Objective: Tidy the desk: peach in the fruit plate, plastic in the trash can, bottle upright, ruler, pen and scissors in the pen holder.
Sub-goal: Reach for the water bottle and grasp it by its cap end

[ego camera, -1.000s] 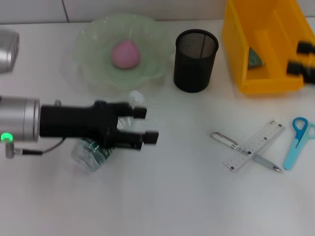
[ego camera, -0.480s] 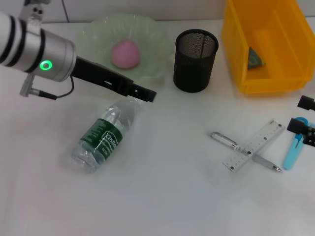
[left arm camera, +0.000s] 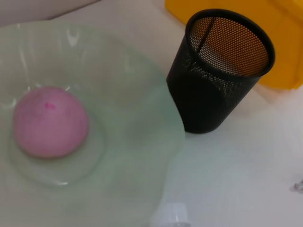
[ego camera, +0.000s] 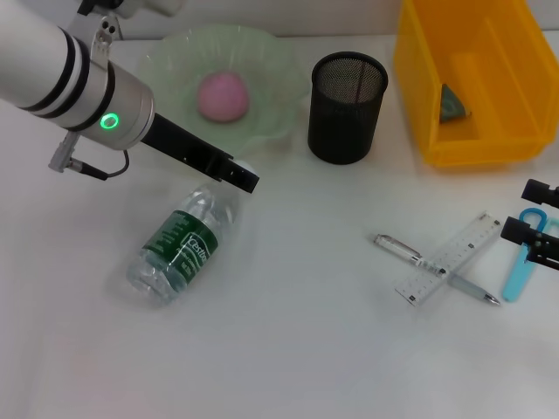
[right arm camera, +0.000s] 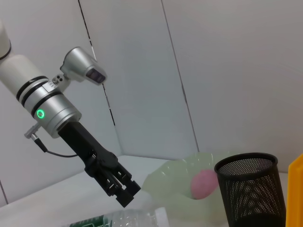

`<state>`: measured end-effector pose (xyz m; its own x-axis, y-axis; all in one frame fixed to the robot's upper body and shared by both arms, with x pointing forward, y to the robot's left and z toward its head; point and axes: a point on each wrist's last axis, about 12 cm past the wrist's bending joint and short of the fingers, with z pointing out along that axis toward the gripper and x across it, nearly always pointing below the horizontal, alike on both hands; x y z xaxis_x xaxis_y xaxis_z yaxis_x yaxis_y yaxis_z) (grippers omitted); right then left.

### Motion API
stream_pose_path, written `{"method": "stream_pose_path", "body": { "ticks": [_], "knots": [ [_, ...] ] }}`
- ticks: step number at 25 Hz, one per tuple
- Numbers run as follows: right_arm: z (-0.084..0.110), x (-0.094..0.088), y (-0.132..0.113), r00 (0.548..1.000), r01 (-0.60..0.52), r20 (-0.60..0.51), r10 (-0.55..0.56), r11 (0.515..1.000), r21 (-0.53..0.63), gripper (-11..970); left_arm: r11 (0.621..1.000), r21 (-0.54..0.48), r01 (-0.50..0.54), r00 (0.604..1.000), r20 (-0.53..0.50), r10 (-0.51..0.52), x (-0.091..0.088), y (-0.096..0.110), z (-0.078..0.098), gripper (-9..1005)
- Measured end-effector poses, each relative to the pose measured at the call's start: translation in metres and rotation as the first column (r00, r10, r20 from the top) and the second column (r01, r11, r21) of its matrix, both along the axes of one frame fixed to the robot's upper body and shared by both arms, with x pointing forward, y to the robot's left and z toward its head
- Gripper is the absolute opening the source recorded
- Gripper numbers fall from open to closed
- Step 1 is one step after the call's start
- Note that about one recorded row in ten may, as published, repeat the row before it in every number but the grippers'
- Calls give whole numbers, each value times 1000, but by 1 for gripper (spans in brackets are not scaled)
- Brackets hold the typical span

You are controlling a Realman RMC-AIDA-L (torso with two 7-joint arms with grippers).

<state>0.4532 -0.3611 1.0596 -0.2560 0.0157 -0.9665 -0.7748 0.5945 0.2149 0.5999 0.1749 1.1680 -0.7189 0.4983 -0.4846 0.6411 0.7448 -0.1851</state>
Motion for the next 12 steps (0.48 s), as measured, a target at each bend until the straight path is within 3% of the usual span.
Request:
{"method": "stream_pose_path", "body": {
  "ticks": [12],
  "knots": [
    [-4,9,5,1000,19,3,-18,999,-39,747,998,2,-65,998,-19,65,1,4,-19,803]
  ]
}}
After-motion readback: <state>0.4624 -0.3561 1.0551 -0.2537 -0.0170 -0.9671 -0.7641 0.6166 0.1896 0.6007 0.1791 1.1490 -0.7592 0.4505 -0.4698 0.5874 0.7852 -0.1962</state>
